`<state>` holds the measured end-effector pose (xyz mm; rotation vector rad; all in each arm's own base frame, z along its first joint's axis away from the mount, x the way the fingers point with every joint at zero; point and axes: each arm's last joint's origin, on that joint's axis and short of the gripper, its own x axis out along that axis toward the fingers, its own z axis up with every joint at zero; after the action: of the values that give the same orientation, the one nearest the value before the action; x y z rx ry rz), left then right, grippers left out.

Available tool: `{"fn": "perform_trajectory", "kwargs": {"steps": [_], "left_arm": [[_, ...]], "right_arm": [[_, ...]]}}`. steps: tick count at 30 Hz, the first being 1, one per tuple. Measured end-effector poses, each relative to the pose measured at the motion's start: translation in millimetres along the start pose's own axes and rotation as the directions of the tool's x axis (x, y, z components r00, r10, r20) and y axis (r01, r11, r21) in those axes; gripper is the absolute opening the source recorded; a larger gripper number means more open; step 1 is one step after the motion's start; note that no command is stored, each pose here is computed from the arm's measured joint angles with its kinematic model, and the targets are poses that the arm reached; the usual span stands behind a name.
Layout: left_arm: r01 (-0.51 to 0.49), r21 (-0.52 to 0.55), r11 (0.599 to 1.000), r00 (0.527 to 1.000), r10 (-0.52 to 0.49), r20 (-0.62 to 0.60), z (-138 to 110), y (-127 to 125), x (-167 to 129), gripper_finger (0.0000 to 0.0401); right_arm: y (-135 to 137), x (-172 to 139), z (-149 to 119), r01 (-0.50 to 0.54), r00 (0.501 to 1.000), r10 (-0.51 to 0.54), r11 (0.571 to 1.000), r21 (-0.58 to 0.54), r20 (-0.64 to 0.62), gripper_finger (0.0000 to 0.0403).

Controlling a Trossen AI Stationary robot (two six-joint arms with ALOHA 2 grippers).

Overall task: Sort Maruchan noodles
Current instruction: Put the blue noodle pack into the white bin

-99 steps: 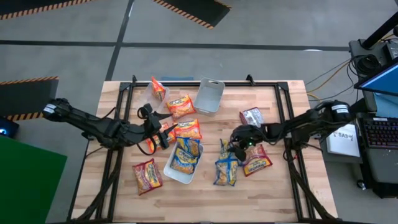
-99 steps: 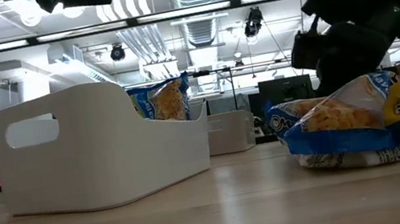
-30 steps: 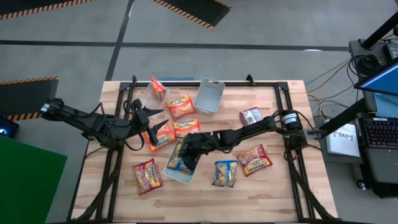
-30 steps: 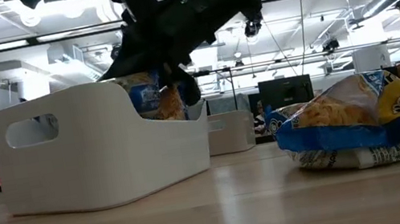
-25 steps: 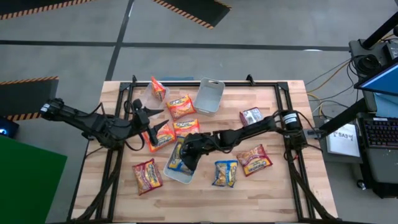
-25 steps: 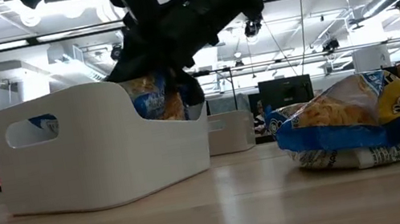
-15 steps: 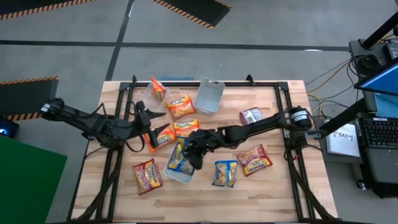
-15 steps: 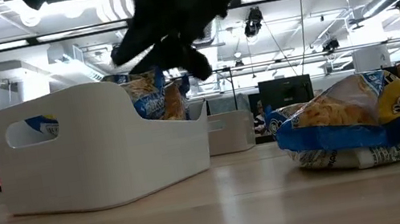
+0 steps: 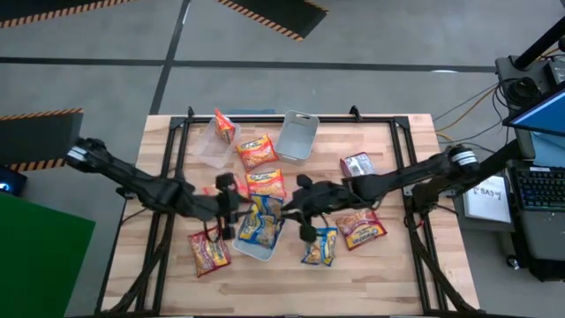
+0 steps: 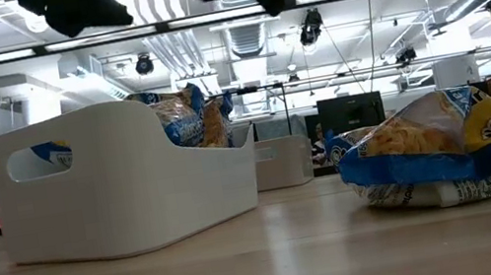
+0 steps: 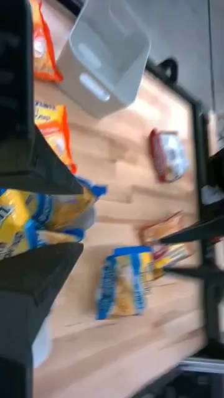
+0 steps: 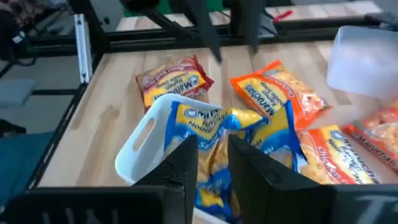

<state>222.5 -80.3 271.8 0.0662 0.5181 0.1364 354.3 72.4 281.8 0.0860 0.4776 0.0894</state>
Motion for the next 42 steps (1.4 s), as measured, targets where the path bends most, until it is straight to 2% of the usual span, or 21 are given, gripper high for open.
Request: {"fn": "perform_trajectory", "kwargs": {"steps": [4,8,14,23,26,31,37,42], "left_arm": [[0.046,0.108,0.993,0.996,-0.037,-0.081,-11.5,-14.3,20.3,0.0053],[0.039,0.150,0.988,0.992,-0.020,-0.128,-20.5,-21.7,38.8,0.0009],[0.004,0.181,0.984,0.985,0.027,-0.170,-34.2,-31.4,63.5,0.0004],[-0.015,0.171,0.985,0.968,0.058,-0.246,-59.8,-41.9,92.2,0.0000],[-0.016,0.163,0.987,0.967,0.057,-0.248,-61.1,-41.8,92.4,0.0000],[-0.018,0.150,0.989,0.981,0.046,-0.190,-47.5,-37.5,80.5,0.0000],[0.003,0.142,0.990,0.992,0.014,-0.123,-32.7,-30.7,61.6,0.0000],[0.014,0.132,0.991,0.995,-0.001,-0.102,-35.8,-24.3,49.2,0.0000]], "right_arm": [[-0.4,-12.8,-12.6,-0.016,0.995,0.020,0.999,-0.043,0.097,0.0051],[-5.1,-25.8,-24.8,-0.013,0.979,0.029,0.997,-0.080,0.200,0.0032],[-8.6,-41.0,-40.4,-0.026,0.943,0.050,0.997,-0.078,0.330,0.0015],[-10.0,-44.8,-52.3,-0.036,0.941,0.054,0.998,-0.059,0.334,0.0009],[-10.0,-42.7,-52.8,-0.036,0.940,0.054,0.998,-0.060,0.337,0.0009],[-9.9,-44.7,-53.3,-0.035,0.940,0.065,0.995,-0.094,0.335,0.0009],[-6.7,-52.6,-50.9,-0.123,0.920,0.188,0.972,-0.202,0.343,0.0009],[-7.6,-61.3,-55.6,-0.119,0.915,0.206,0.959,-0.256,0.346,0.0009]]}}
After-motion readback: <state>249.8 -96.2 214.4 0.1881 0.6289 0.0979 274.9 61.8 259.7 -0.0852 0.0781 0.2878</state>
